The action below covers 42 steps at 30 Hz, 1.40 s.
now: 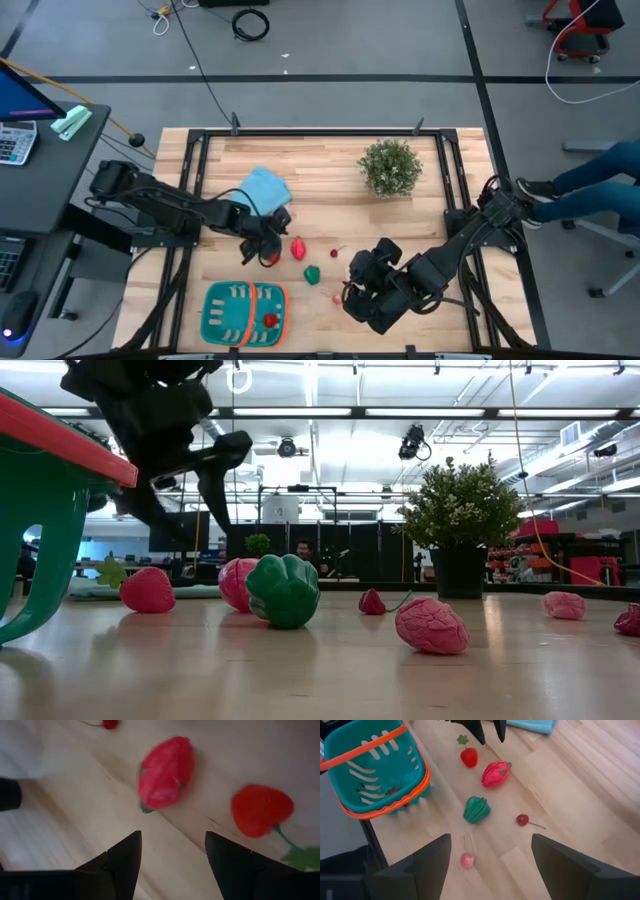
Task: Pick and placing Produce into tupperware
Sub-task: Put the red dragonfruit into the blue basket
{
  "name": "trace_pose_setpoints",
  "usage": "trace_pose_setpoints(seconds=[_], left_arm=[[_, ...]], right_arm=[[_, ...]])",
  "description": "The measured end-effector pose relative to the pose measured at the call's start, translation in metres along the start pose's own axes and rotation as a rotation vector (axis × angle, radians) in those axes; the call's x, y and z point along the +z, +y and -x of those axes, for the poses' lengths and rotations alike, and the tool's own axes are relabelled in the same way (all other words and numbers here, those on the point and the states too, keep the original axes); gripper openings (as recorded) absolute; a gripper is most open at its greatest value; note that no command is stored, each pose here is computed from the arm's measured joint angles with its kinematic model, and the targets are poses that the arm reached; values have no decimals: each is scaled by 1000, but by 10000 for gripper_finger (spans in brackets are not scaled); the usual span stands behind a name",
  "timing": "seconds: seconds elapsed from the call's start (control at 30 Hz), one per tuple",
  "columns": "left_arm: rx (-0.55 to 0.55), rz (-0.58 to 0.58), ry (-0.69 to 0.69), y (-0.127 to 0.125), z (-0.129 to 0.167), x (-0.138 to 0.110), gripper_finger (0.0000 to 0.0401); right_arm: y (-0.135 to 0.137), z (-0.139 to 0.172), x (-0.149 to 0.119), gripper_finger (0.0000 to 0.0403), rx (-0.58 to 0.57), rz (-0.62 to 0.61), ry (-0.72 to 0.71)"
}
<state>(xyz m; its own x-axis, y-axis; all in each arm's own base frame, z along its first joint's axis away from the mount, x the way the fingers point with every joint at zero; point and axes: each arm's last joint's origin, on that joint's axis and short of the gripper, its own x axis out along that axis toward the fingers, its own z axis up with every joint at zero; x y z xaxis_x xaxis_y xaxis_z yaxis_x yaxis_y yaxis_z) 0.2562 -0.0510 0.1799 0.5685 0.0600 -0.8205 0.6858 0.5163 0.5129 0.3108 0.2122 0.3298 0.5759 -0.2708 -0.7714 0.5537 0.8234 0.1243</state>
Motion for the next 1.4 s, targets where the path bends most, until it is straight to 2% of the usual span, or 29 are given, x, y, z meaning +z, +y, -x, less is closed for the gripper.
trace_pose_setpoints(seconds=[0.2,0.33,0.43,0.6,0.73,0.87,1.0,1.4], left_arm=[[-31,-156,33,-8,-19,4,243],[123,-247,141,-4,-30,8,252],[175,-325,164,-3,-34,12,259],[118,-464,169,-16,-37,19,269],[98,-502,163,-26,-42,25,272],[134,-511,137,-29,-41,33,273],[182,-494,127,-25,-41,36,273],[200,-617,97,-15,-29,59,273]], right_arm=[[0,0,0,286,-3,8,-1],[-1,0,0,286,-6,15,1],[-1,0,0,286,-9,17,0],[-2,-1,0,286,-15,21,-2],[-3,-2,2,286,-26,23,1],[-5,-4,5,286,-38,22,2],[-6,-6,7,286,-43,19,2],[-7,-7,8,286,-44,55,3]])
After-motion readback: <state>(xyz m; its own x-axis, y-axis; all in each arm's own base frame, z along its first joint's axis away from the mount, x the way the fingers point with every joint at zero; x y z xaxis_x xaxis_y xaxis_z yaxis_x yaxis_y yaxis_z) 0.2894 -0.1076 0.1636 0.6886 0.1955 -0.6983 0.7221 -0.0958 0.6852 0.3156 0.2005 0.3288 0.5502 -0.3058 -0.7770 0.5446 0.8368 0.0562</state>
